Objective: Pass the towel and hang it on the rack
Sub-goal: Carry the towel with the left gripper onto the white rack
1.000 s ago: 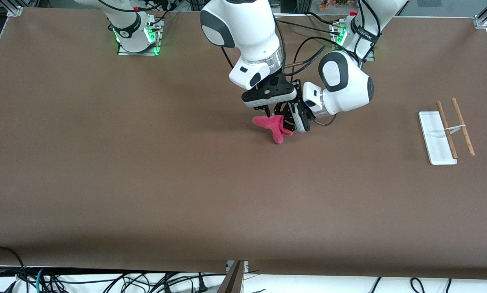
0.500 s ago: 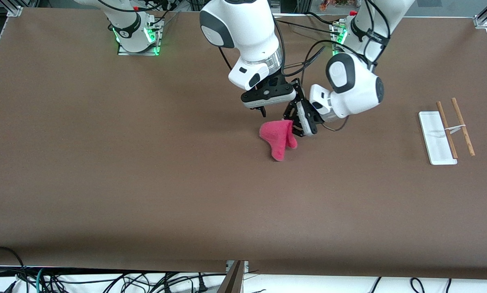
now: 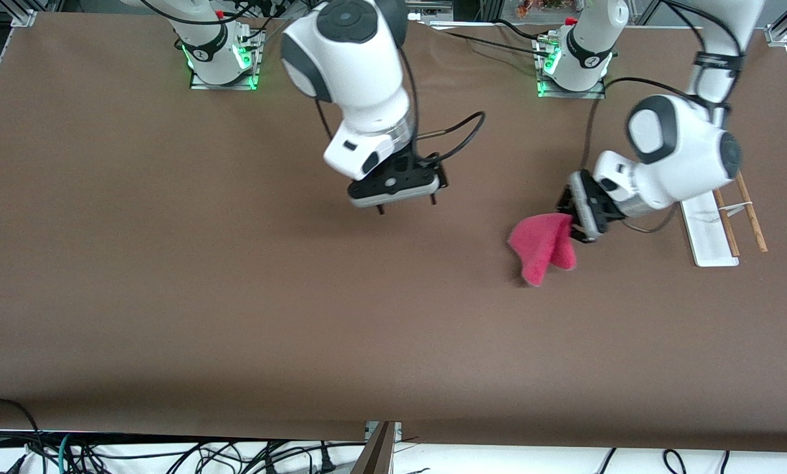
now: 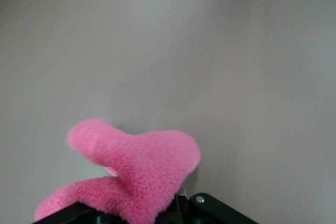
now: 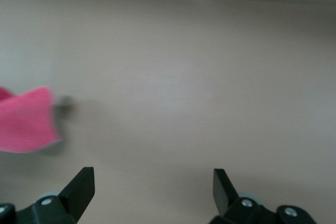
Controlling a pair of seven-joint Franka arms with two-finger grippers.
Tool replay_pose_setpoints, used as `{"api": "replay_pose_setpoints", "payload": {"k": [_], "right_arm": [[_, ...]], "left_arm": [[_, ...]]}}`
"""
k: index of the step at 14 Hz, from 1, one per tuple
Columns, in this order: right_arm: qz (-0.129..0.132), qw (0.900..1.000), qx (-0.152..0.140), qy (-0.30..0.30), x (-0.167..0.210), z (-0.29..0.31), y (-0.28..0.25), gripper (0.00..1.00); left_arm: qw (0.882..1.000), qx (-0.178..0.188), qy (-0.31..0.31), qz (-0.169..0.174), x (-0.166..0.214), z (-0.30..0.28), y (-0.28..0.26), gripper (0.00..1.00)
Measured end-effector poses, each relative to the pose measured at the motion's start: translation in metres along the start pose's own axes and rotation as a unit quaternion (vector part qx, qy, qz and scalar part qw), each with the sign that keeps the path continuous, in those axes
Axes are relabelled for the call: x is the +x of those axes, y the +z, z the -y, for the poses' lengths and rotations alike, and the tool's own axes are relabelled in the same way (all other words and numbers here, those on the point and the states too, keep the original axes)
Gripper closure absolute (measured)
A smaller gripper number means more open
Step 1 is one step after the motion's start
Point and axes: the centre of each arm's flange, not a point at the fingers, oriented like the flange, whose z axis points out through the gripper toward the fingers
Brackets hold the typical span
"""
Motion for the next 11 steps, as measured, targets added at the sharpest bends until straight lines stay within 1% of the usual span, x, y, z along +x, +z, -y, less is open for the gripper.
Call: {"api": "replay_pose_setpoints", "payload": {"k": [2, 4, 6, 7, 9, 11], "right_arm": [[0.015, 1.000, -0.023, -0.011, 0.018, -0.047, -0.012, 0.00], [0.035, 0.998, -0.045, -0.006, 0.031, -0.093, -0.025, 0.00], [0.060, 0.996, -0.067, -0.015, 0.039, -0.133, -0.029, 0.00], [0.069, 0.994, -0.080, -0.015, 0.043, -0.152, -0.029, 0.00], [0.064, 0.993, -0.101, 0.003, 0.054, -0.190, -0.037, 0.00], [0.055, 0.991, -0.122, 0.028, 0.062, -0.227, -0.052, 0.00]], "left_arm": [[0.999, -0.027, 0.046, 0.005, -0.066, 0.028, -0.033, 0.98], [0.996, -0.046, 0.078, 0.016, -0.130, 0.053, -0.059, 0.98], [0.993, -0.048, 0.103, 0.025, -0.188, 0.068, -0.084, 0.98], [0.992, -0.041, 0.121, 0.022, -0.216, 0.071, -0.094, 0.98], [0.987, -0.025, 0.156, 0.011, -0.272, 0.072, -0.111, 0.98], [0.984, -0.015, 0.175, -0.003, -0.318, 0.069, -0.132, 0.98]]}}
